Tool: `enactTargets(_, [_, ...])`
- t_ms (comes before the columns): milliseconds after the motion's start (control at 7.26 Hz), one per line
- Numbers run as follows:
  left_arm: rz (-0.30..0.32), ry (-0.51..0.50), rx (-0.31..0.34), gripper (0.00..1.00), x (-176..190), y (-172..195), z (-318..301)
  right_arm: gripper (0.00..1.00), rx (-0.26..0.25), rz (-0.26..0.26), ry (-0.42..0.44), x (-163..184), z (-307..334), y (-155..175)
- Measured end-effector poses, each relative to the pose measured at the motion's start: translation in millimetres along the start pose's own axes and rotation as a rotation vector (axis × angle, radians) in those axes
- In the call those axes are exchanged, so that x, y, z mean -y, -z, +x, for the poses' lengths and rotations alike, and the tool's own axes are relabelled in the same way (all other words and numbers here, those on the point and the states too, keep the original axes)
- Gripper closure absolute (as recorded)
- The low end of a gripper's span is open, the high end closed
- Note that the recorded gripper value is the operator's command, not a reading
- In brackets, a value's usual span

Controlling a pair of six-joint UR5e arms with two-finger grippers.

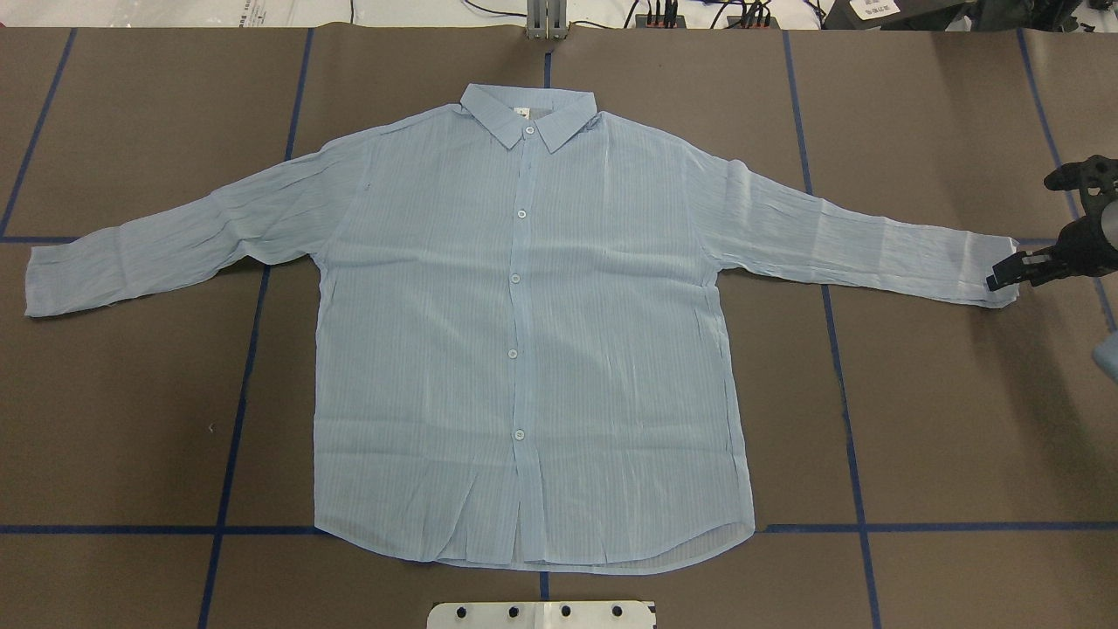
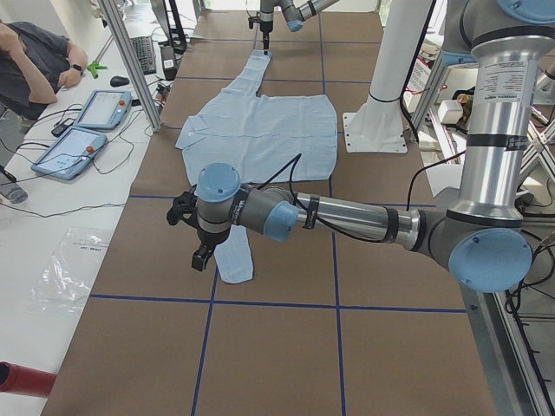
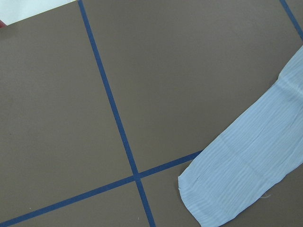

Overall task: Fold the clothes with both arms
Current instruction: 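Grasp the cuff of the sleeve nearest the right gripper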

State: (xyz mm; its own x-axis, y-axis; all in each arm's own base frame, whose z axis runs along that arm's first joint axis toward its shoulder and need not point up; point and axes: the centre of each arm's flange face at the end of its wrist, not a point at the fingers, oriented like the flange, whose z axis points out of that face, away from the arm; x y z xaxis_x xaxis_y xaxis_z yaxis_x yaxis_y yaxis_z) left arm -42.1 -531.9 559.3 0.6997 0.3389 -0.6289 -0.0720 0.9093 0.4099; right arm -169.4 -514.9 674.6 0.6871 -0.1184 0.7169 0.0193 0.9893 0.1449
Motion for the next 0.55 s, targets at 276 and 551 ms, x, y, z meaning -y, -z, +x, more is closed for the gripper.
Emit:
enactTargets(276, [0.002,-0.001,0.0,0.0,2.2,0.7,0.6,1.0,0.001,-0.002,0.008,-0.7,-2.4,-1.3])
enactTargets(551, [0.002,0.001,0.001,0.0,3.0,0.7,0.5,1.0,0.024,0.007,0.025,1.1,-10.0,5.0])
